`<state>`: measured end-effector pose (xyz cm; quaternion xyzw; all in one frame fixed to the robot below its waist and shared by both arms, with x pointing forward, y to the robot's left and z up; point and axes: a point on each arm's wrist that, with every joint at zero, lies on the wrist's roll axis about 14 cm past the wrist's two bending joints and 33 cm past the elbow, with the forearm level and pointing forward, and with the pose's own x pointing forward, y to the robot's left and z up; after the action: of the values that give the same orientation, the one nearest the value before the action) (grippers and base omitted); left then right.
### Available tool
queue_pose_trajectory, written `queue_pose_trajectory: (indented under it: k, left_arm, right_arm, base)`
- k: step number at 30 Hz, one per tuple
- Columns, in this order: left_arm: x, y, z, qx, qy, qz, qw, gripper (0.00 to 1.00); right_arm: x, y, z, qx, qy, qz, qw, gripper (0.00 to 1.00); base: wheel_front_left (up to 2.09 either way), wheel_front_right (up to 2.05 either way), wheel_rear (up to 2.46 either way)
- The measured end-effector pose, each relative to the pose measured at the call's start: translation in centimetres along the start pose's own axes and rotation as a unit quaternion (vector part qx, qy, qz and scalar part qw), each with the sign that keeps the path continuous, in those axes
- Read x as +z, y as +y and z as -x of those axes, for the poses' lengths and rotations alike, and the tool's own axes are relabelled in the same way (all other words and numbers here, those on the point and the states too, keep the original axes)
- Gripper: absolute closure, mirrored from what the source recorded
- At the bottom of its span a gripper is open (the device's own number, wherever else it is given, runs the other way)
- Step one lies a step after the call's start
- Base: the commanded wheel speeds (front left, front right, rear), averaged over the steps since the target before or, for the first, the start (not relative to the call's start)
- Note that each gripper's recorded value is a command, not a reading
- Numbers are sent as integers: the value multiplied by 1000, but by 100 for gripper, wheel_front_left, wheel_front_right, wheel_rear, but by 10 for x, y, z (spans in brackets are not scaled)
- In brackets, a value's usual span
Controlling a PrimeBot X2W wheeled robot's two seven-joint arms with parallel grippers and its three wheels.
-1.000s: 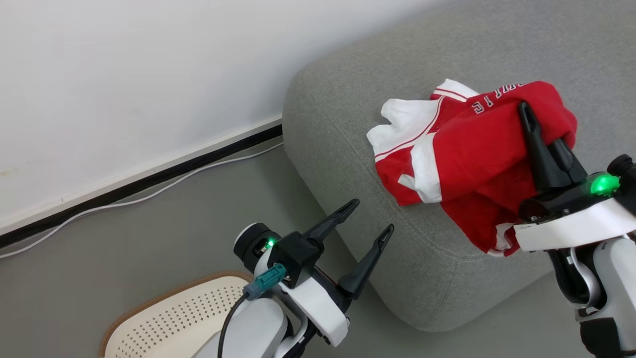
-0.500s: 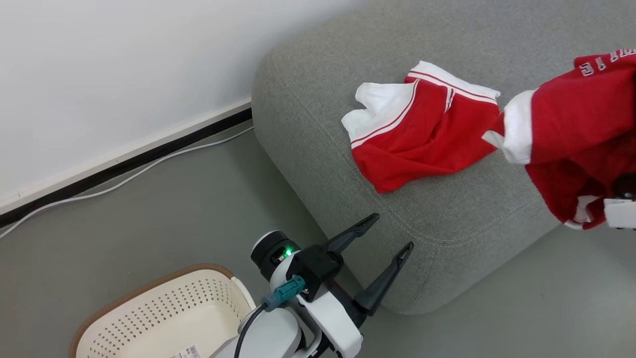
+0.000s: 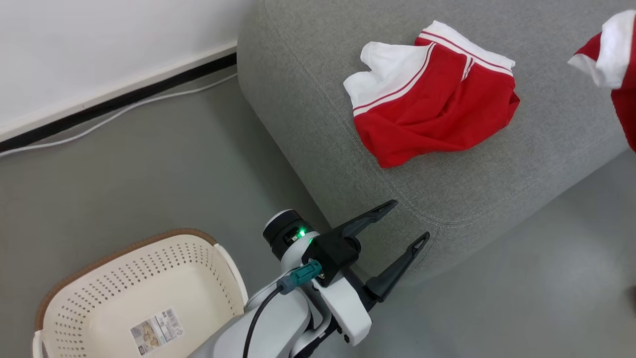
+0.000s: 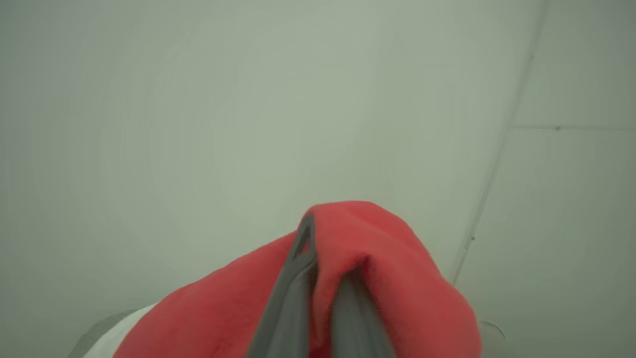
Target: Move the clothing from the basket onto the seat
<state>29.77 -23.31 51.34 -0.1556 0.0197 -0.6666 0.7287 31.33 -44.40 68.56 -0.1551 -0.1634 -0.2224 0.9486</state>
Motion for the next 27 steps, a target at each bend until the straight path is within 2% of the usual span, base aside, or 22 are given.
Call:
queue_pose_trajectory:
  k: [11, 15, 23, 27]
  left_arm:
    - [-40, 40, -1, 11, 18, 41, 999, 0]
    - [-55, 55, 3, 17, 27, 45, 998, 0]
    - [-72, 85, 20, 58, 38, 50, 996, 0]
    - [-77, 96, 31, 81, 40, 59, 994, 0]
  right_arm:
    - [-32, 1, -76, -8, 44, 62, 997, 100]
    - [-47, 15, -107, 0, 54, 73, 996, 100]
    - [-73, 42, -157, 7, 59, 69, 996, 100]
    - [-107, 64, -162, 18, 87, 54, 995, 100]
  base:
    - [0, 0, 0]
    - [0, 0, 0]
    - [0, 0, 0]
    - [0, 0, 0]
